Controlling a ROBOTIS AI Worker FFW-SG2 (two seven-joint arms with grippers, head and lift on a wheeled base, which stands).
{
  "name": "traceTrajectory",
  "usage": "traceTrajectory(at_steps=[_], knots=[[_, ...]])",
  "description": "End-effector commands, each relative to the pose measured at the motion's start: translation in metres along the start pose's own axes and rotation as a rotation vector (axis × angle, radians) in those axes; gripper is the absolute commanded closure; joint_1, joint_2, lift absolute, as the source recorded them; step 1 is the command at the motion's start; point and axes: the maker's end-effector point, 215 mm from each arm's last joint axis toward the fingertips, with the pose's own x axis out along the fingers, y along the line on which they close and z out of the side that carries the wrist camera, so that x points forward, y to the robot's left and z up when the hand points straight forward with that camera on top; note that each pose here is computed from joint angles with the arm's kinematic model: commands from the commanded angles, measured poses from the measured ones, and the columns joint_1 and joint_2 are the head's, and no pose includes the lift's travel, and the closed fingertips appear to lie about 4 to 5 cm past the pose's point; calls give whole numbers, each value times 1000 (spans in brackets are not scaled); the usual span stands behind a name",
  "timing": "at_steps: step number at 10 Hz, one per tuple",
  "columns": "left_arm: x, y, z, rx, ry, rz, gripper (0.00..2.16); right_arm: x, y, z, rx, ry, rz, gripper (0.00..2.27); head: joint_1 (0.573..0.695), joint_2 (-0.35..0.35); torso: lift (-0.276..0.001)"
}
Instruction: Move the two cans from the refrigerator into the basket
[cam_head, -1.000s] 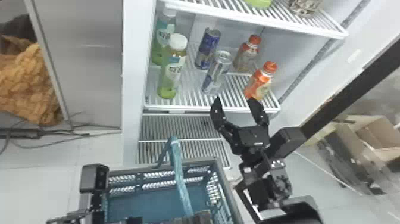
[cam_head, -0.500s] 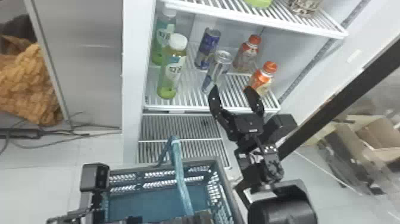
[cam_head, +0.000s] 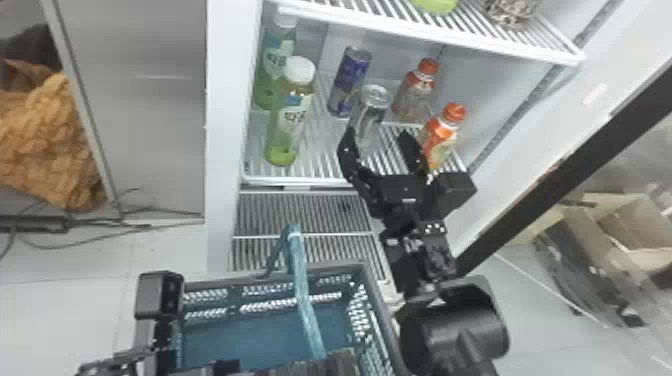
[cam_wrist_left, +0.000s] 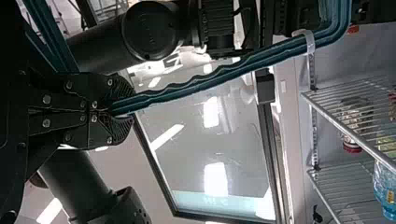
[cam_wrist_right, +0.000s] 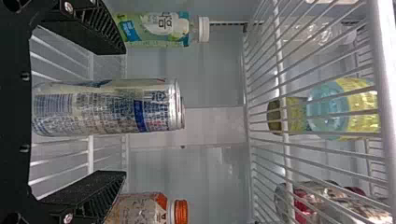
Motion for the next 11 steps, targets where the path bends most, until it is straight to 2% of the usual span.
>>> traceTrajectory(at_steps=[1, 3, 7, 8, 10, 11], knots=[[0, 0, 1, 2, -2, -1, 1188, 13, 2, -4, 12, 3, 1, 85, 695, -350, -276], [0, -1, 2, 4, -3, -4, 1188, 26, 2, -9, 29, 8, 3, 87, 695, -350, -276], [0, 0, 1, 1, -2, -3, 1188, 41, 3, -13, -4, 12, -5, 124, 695, -350, -276], [0, 0, 1, 1, -2, -3, 1188, 42, 3, -14, -5, 15, -4, 233, 695, -350, -276], [1, 0, -1, -3, 0, -2, 1188, 43, 2, -12, -1, 8, -6, 742, 695, -350, -276], [1, 0, -1, -4, 2, -4, 1188, 43, 1, -10, -2, 3, -5, 760, 695, -350, -276]])
